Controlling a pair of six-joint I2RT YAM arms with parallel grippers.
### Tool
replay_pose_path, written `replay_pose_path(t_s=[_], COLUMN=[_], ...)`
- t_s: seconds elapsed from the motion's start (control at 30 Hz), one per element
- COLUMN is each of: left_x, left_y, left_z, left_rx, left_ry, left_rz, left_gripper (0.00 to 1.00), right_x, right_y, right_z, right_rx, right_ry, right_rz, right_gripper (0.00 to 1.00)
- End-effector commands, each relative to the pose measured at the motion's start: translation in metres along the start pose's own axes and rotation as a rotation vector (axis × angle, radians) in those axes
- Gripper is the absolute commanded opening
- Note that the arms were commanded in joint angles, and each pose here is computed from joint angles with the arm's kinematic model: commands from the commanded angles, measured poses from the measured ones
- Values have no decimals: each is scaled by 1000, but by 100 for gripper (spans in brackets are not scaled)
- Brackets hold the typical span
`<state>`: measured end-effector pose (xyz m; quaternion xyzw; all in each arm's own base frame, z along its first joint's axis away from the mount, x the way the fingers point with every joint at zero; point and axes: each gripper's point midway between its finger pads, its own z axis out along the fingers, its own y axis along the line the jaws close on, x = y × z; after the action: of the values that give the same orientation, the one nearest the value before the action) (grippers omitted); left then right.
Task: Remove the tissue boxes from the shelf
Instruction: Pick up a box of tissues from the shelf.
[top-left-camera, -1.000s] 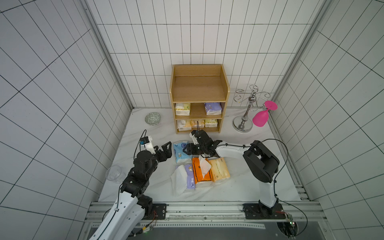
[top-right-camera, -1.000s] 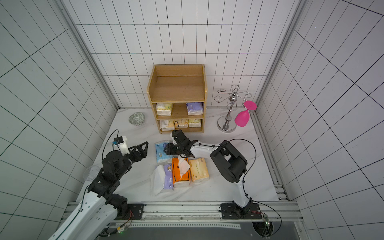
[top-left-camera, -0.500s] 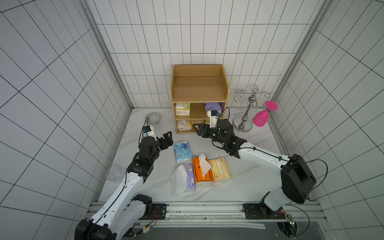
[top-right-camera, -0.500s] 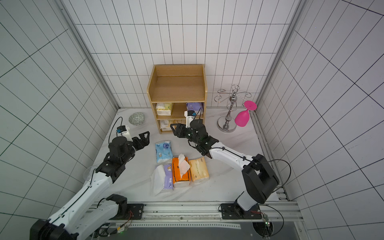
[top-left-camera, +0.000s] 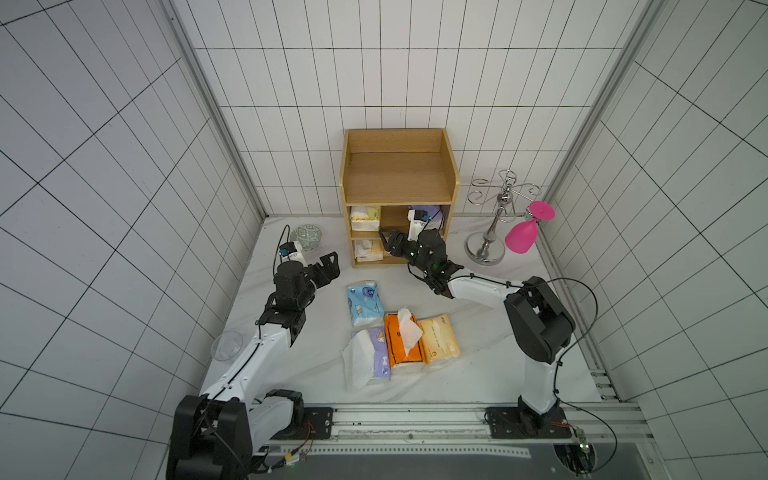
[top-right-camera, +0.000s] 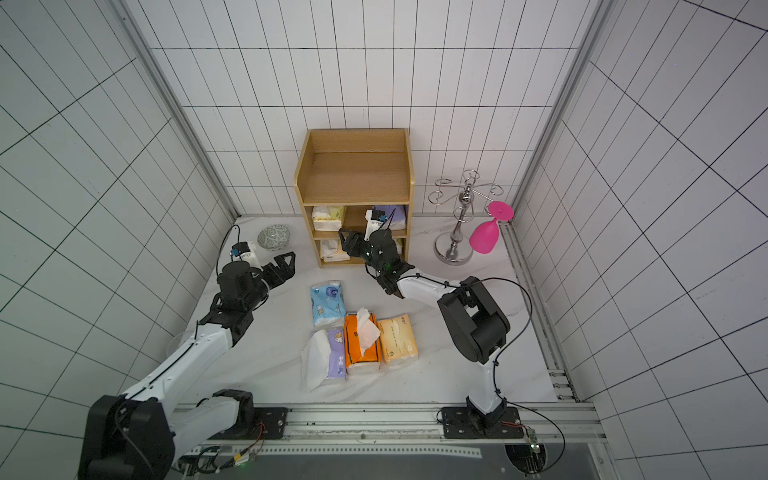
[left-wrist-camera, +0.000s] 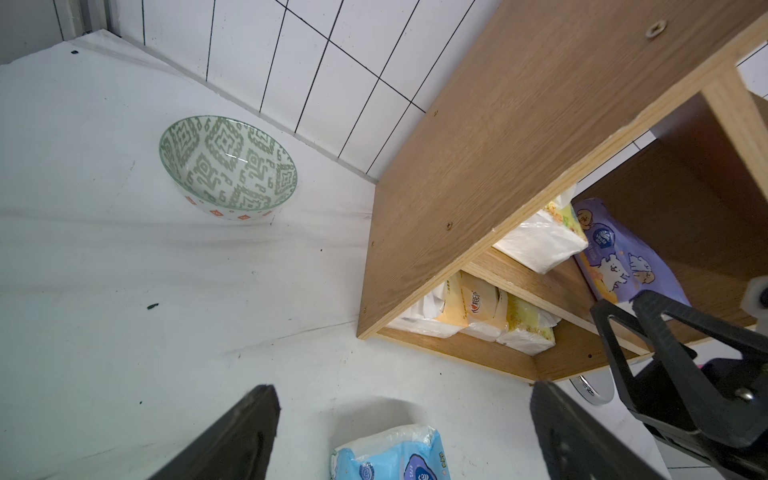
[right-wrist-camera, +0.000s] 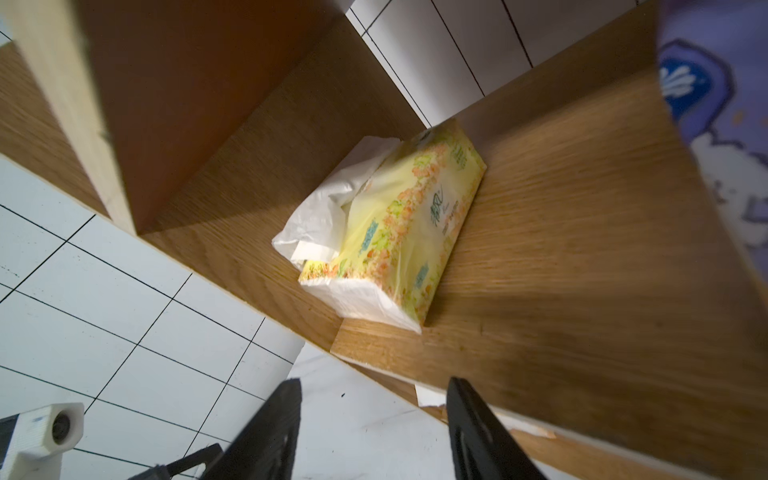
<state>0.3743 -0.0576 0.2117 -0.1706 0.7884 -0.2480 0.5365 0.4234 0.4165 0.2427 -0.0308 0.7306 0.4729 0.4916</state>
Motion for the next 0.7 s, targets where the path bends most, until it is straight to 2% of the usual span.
replay_pose_path(t_s=[0.0, 0.53, 0.67], left_x=[-9, 5, 10], left_y=[-15, -14, -11], left_z=[1, 12, 15], left_rx=[81, 102, 98], left_ry=[-22, 40, 55], left_rz=[35, 64, 69], left_gripper=[98, 98, 98], right_x=[-33, -21, -17], right_y=[12, -10, -12], right_z=[13, 56, 61], right_rx=[-28, -13, -9], right_ry=[-100, -80, -72], right_rz=[-39, -23, -14], right_gripper=[60, 61, 55])
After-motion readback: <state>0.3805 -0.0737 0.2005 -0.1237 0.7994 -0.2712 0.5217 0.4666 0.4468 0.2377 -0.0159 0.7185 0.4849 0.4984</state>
